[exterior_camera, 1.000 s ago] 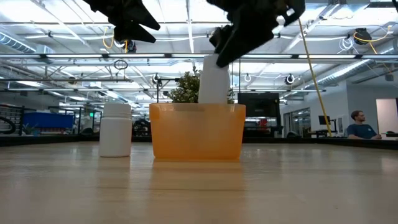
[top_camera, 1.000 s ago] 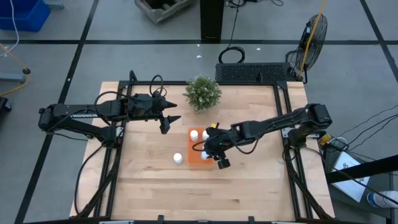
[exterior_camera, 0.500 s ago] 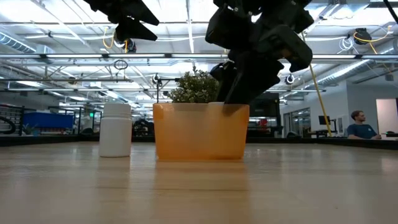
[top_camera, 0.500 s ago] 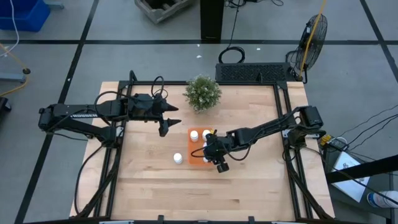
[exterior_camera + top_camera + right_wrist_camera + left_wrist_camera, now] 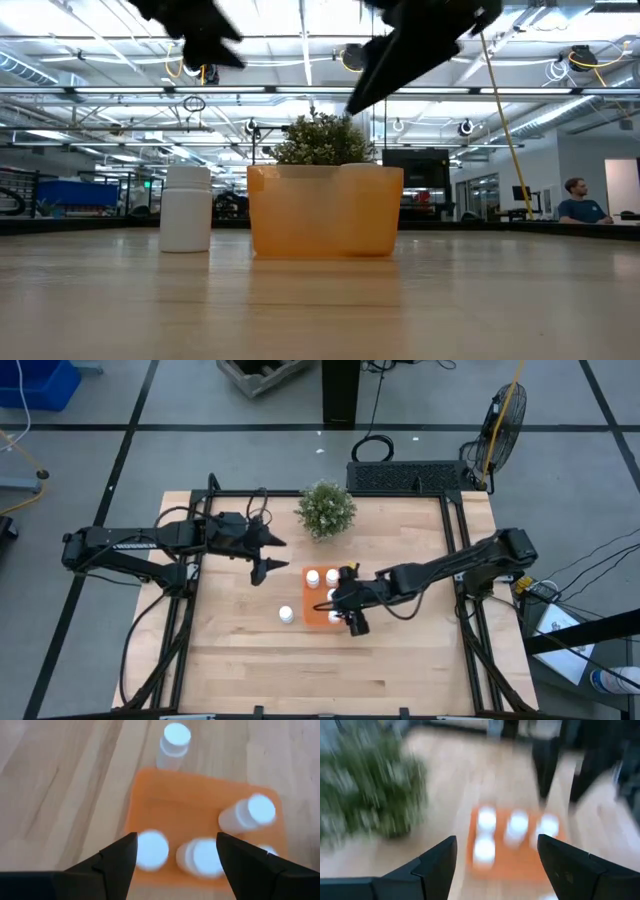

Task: Pick and place pill bottles into a basket
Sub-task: Put the white medicine bottle into the orange bin

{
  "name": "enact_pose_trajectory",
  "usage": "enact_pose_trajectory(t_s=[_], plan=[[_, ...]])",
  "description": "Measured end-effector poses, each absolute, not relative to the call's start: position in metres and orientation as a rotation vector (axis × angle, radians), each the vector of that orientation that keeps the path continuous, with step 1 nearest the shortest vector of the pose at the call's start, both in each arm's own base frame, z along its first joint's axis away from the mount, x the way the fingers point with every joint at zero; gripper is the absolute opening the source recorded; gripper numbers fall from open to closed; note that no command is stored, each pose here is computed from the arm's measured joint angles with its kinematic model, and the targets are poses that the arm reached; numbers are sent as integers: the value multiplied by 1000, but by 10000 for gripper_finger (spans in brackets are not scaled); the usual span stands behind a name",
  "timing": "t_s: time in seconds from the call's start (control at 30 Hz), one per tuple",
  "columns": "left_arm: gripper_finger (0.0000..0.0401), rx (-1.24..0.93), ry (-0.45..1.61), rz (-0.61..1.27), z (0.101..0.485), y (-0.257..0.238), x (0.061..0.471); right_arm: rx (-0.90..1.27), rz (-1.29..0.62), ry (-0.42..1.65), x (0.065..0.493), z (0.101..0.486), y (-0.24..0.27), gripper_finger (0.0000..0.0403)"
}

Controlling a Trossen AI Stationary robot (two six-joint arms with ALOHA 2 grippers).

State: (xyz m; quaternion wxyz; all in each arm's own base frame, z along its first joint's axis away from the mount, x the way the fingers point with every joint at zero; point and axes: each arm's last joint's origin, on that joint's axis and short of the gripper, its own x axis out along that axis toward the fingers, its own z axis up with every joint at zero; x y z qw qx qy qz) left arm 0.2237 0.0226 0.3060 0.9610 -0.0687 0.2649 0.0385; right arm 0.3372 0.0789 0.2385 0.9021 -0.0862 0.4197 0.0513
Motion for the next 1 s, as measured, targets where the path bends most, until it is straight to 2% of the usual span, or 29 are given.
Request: enact_pose_trajectory(t_s=[0.17,0.47,0.63,0.8,1.0], plan=[[283,-144,760,55,281,12,212,-181,135,925,308,240,88,248],[282,-229,709,-57,254,-40,218,-37,112,964,248,229,90,250],[282,-7,687,-158,247,-77,222,18,130,952,226,228,86,253],[282,171,707,-301,234,-93,228,35,136,971,220,226,81,253],[283,319,779,-162,219,-86,235,85,93,985,222,225,76,253]])
